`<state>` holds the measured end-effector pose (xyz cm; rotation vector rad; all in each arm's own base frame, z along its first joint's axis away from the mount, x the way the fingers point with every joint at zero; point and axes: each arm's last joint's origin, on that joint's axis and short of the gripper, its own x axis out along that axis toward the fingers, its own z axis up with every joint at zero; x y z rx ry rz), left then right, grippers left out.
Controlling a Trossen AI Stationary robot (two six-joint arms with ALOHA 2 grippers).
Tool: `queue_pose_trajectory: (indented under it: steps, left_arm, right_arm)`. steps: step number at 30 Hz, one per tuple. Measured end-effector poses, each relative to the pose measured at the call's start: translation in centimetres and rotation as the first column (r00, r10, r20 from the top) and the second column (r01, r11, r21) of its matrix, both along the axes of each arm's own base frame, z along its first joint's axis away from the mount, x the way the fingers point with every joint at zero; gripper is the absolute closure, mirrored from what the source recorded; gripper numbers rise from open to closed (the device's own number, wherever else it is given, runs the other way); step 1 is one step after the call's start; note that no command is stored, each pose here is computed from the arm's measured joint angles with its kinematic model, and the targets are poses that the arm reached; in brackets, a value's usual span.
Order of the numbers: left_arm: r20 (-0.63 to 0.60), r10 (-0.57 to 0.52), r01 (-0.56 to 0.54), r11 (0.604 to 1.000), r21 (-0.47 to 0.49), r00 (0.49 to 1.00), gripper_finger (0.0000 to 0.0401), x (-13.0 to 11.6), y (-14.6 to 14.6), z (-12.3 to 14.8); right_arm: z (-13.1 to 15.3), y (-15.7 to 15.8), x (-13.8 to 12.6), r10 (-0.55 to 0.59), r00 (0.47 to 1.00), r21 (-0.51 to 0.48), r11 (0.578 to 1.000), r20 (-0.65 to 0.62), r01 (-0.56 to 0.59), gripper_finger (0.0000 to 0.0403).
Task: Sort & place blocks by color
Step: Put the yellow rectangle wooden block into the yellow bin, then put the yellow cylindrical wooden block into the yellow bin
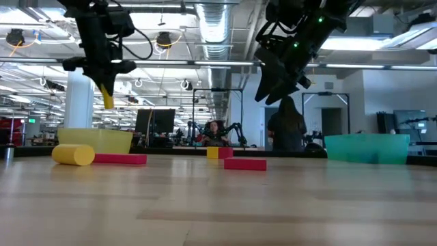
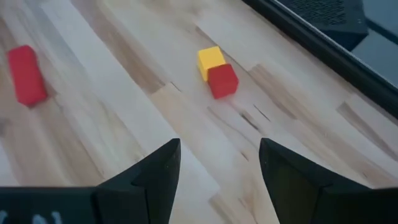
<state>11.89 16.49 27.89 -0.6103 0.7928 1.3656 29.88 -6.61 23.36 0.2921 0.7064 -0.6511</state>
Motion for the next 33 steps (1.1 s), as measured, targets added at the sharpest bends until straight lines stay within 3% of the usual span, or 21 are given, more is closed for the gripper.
queue_pose_trajectory:
  steps: [9,15,23,29,33]
  left_arm:
    - [-0.006,0.033,-0.033,0.999,-0.013,0.999,0.0277,0.1,0.6,-0.5]
    - [-0.008,-0.010,0.009,0.999,-0.035,1.000,0.0243,0.2,0.5,-0.6]
    - [0.009,-0.102,0.102,0.994,-0.040,0.995,0.0236,0.7,0.4,-0.5]
    - [0.013,-0.169,0.169,0.985,-0.027,0.986,0.0236,1.8,-0.4,-0.4]
    - [0.007,-0.230,0.230,0.973,-0.014,0.973,0.0236,3.3,-1.7,-0.4]
  right_arm:
    - [0.2,-0.4,0.2,0.008,0.999,0.020,1.000,0.042,-0.008,0.0165]
    - [0.2,0.1,0.3,0.002,0.998,0.039,0.999,0.056,-0.004,0.0165]
    - [0.4,0.9,0.6,0.015,0.996,0.048,0.999,0.089,-0.020,0.0165]
    - [0.9,2.1,1.4,0.120,0.976,0.093,0.986,0.182,-0.138,0.0165]
    - [0.9,3.2,1.6,0.130,0.970,0.140,0.977,0.205,-0.160,0.0165]
